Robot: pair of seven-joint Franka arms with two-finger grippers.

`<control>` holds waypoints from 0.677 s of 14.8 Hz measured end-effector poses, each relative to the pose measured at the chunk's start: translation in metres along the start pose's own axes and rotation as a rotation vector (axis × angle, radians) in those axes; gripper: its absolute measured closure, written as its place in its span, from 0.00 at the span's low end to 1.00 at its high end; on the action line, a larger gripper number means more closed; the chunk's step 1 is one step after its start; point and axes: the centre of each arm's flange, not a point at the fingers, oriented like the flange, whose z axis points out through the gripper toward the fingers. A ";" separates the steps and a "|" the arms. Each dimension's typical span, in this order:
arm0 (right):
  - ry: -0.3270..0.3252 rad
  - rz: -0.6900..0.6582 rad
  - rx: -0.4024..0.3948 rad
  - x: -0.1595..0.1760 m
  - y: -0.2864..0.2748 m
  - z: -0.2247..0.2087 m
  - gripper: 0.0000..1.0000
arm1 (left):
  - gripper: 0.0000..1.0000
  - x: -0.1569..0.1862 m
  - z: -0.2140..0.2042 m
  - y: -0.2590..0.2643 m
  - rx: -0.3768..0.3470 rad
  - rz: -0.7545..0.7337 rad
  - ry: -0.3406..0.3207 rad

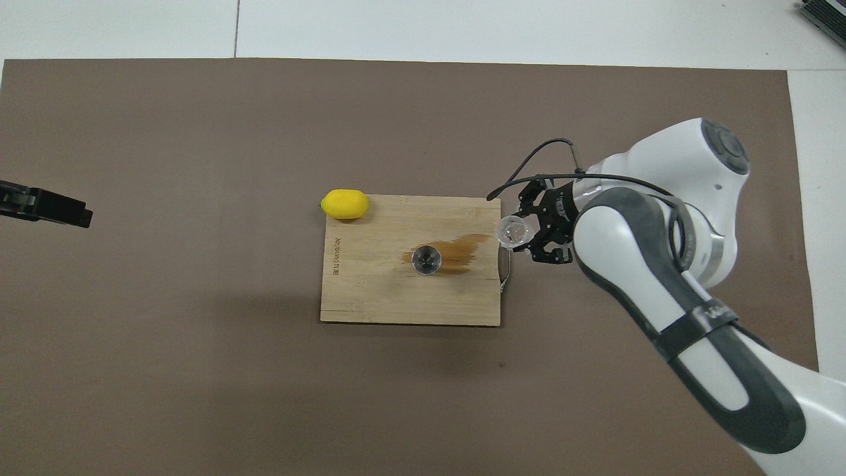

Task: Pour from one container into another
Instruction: 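Carry the glass cup back toward its starting spot with the right gripper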

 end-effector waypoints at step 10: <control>-0.154 0.014 0.057 0.188 0.038 -0.007 0.50 | 0.00 0.000 0.000 0.000 0.000 0.000 0.000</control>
